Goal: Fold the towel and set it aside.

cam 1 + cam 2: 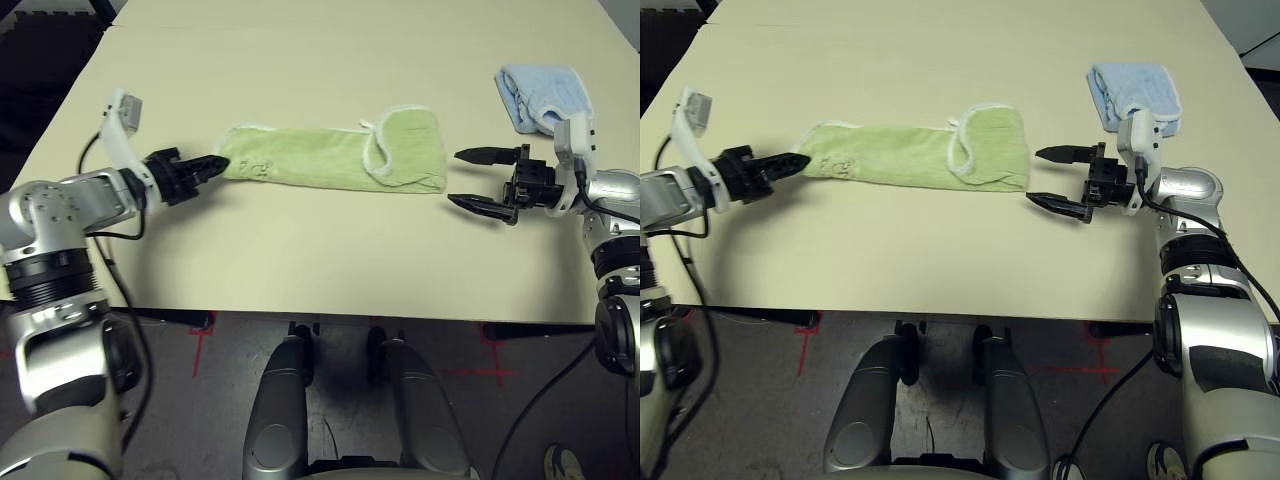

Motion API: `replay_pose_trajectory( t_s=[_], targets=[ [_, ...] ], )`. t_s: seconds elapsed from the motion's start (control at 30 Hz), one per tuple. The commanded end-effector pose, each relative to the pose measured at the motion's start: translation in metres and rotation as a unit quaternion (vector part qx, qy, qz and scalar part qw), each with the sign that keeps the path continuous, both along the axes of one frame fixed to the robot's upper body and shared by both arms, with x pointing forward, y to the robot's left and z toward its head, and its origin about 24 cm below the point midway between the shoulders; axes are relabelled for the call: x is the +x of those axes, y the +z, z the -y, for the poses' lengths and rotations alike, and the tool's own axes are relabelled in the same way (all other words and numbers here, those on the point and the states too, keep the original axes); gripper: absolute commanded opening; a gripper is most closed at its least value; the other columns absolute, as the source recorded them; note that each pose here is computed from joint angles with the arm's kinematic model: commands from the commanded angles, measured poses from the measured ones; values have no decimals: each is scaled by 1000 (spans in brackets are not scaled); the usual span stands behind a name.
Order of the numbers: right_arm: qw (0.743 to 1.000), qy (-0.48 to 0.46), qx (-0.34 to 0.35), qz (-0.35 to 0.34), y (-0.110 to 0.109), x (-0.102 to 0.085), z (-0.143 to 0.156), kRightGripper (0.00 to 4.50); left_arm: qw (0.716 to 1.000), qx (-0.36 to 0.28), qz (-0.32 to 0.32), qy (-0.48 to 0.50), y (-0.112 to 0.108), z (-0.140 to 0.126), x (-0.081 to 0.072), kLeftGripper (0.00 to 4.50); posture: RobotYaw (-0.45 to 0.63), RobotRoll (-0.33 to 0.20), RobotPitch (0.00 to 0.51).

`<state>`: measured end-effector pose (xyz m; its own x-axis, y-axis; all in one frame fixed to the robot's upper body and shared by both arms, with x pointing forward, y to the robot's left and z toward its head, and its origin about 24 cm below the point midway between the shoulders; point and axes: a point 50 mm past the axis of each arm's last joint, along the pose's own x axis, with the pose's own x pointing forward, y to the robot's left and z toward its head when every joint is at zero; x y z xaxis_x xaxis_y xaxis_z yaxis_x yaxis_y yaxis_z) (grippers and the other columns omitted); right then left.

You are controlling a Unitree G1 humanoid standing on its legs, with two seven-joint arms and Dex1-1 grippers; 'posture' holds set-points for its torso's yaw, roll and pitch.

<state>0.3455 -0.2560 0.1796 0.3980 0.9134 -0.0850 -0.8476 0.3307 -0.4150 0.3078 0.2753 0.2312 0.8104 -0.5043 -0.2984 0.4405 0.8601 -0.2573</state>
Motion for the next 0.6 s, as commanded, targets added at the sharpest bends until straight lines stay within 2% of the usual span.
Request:
replay_pose_trajectory(
  t_s=[0.03, 0.2, 0.33, 0.47, 0.6],
  targets=[
    [1000, -9, -3, -5, -4, -2, 5, 4500, 998, 55, 5, -16, 0, -6, -7, 31, 85, 0, 254],
    [1000, -8, -2, -6, -5, -2, 4, 4500, 997, 75, 7, 5, 0, -24, -12, 31, 95, 0, 256],
    [1000, -6, -1, -7, -4, 0, 2, 4500, 995, 90, 29, 18, 1, -25, -6, 31, 100, 0, 256],
    [1000, -4, 0, -6, -3, 1, 0, 4500, 993, 101, 68, -1, 12, -11, 4, 31, 96, 0, 255],
    [1000, -4, -1, -5, -2, 1, 0, 4500, 988, 99, 94, -69, 29, 19, 7, 31, 95, 0, 253]
  ],
)
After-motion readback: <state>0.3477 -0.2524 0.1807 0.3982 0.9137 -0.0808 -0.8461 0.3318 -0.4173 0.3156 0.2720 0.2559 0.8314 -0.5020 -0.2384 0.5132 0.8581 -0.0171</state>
